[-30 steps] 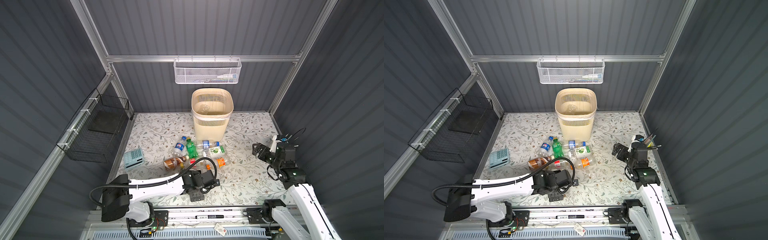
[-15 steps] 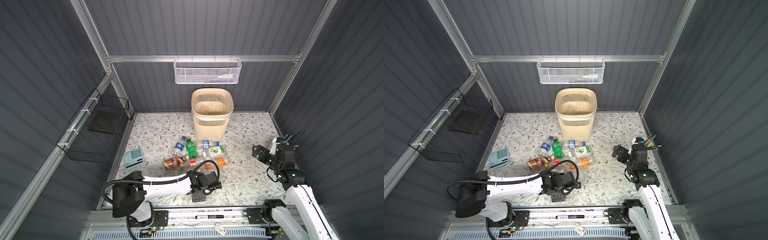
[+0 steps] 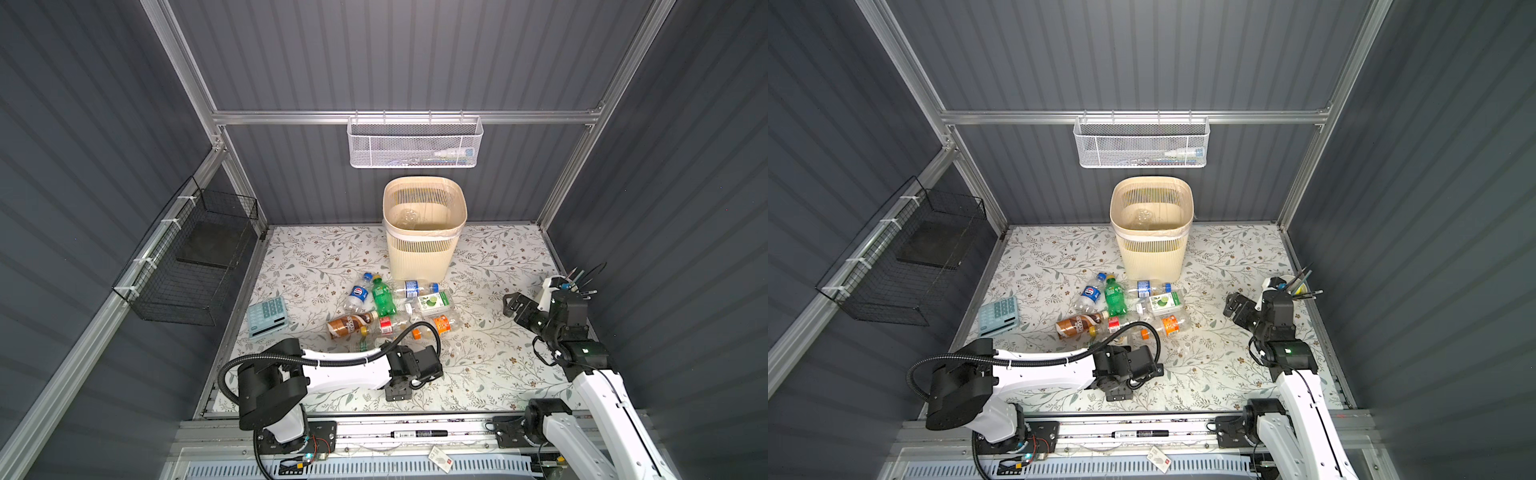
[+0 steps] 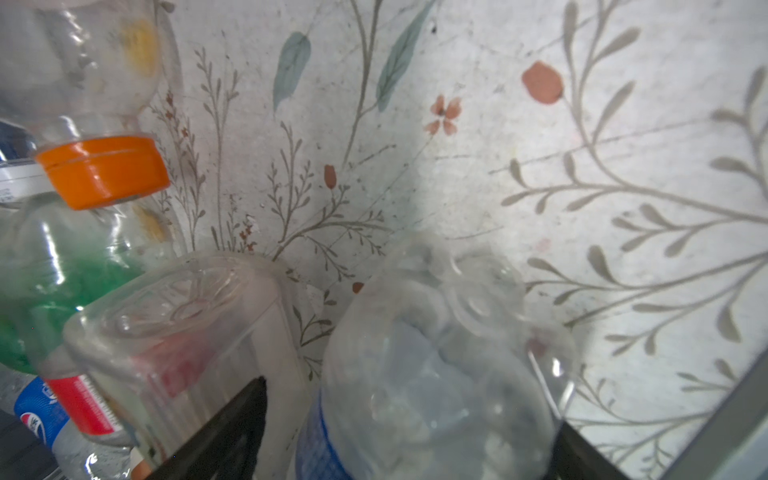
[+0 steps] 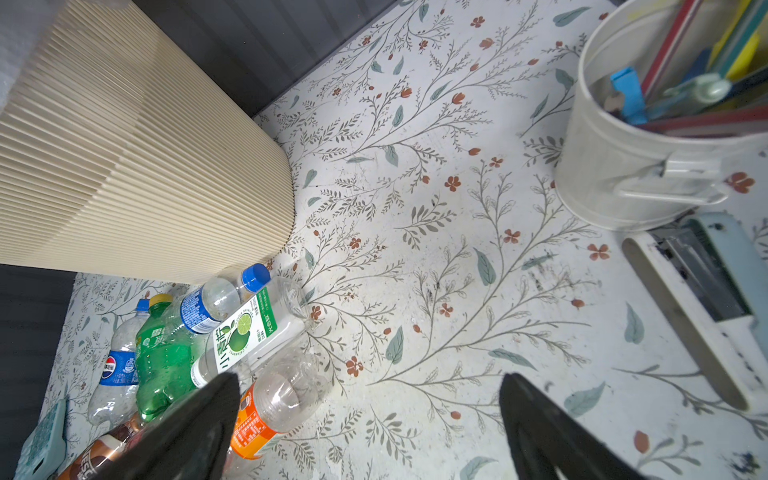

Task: Throw the plastic bottles in the bin
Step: 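Grasp the clear bottle nearest the robot with the left gripper, then lift the clear bottle over the bin and open the left gripper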

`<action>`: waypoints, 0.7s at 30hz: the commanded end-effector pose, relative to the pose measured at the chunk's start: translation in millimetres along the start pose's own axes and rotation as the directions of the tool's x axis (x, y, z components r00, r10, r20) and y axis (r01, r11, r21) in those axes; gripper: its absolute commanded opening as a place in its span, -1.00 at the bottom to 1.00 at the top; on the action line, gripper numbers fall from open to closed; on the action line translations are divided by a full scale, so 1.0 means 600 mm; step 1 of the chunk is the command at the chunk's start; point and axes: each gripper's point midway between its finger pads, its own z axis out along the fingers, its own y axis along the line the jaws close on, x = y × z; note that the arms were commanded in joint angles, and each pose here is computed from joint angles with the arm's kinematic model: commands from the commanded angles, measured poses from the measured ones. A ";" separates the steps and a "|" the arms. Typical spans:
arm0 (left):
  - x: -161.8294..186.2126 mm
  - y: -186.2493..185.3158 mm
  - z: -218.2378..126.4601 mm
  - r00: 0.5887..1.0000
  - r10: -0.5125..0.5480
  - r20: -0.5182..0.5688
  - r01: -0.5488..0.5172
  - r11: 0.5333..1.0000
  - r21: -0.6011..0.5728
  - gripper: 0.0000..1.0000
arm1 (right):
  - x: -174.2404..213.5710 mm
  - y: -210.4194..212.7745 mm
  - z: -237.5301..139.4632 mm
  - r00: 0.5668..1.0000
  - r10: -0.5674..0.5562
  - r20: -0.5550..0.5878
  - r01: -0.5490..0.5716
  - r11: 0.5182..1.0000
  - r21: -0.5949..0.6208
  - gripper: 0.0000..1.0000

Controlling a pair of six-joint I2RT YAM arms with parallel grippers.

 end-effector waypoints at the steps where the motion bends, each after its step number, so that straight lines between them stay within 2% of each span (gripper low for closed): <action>1: 0.006 -0.018 0.009 1.000 0.014 -0.020 -0.013 0.999 0.046 0.69 | 0.006 -0.004 -0.002 1.000 0.018 -0.006 -0.018 1.000 -0.002 0.98; 16: -0.008 -0.041 0.009 1.000 0.010 0.000 -0.010 0.991 0.131 0.12 | 0.007 -0.007 -0.001 1.000 0.028 -0.007 -0.028 1.000 -0.007 0.98; 21: -0.022 -0.035 -0.002 0.999 -0.024 0.048 0.018 0.992 0.128 -0.15 | 0.007 -0.007 0.000 0.999 0.031 -0.008 -0.031 0.999 -0.010 0.98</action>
